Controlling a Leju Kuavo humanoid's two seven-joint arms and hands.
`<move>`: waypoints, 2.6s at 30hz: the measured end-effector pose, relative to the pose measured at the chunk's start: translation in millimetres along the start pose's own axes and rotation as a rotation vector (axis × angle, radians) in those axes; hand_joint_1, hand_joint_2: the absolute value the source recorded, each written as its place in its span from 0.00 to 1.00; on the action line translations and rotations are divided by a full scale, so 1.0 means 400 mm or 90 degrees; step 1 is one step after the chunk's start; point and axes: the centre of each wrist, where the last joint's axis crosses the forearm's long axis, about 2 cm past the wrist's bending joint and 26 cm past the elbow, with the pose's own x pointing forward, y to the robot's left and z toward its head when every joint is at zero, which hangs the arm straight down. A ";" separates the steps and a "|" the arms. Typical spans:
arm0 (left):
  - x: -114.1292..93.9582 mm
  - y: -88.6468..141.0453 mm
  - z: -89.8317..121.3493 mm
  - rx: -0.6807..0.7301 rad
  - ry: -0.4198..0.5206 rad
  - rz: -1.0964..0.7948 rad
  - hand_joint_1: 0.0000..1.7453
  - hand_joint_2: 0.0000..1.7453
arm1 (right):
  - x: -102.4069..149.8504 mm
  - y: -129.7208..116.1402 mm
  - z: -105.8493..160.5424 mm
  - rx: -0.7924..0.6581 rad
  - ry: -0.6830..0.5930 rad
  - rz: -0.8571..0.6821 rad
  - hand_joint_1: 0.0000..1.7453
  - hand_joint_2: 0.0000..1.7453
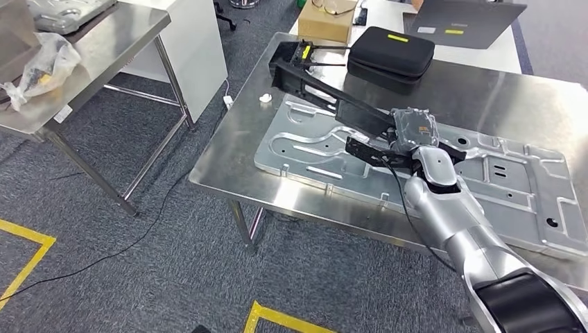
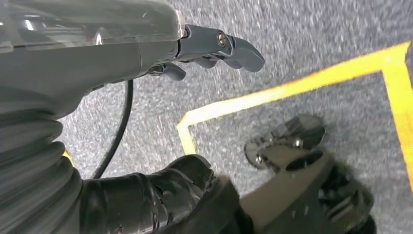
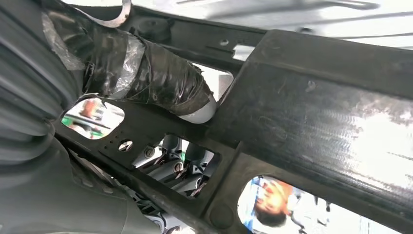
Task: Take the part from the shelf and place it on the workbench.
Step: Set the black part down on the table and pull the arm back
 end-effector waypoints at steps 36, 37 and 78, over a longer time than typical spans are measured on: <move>-0.002 -0.003 0.001 -0.008 -0.017 0.014 0.00 0.00 | -0.014 0.025 0.026 0.013 -0.001 -0.004 0.00 1.00; -0.001 -0.004 0.001 -0.008 -0.017 0.014 0.00 0.00 | -0.014 0.025 0.026 0.013 -0.001 -0.004 0.00 1.00; 0.006 -0.008 -0.002 -0.001 -0.011 0.005 0.00 0.00 | -0.031 0.035 0.035 0.011 0.012 -0.017 0.00 0.00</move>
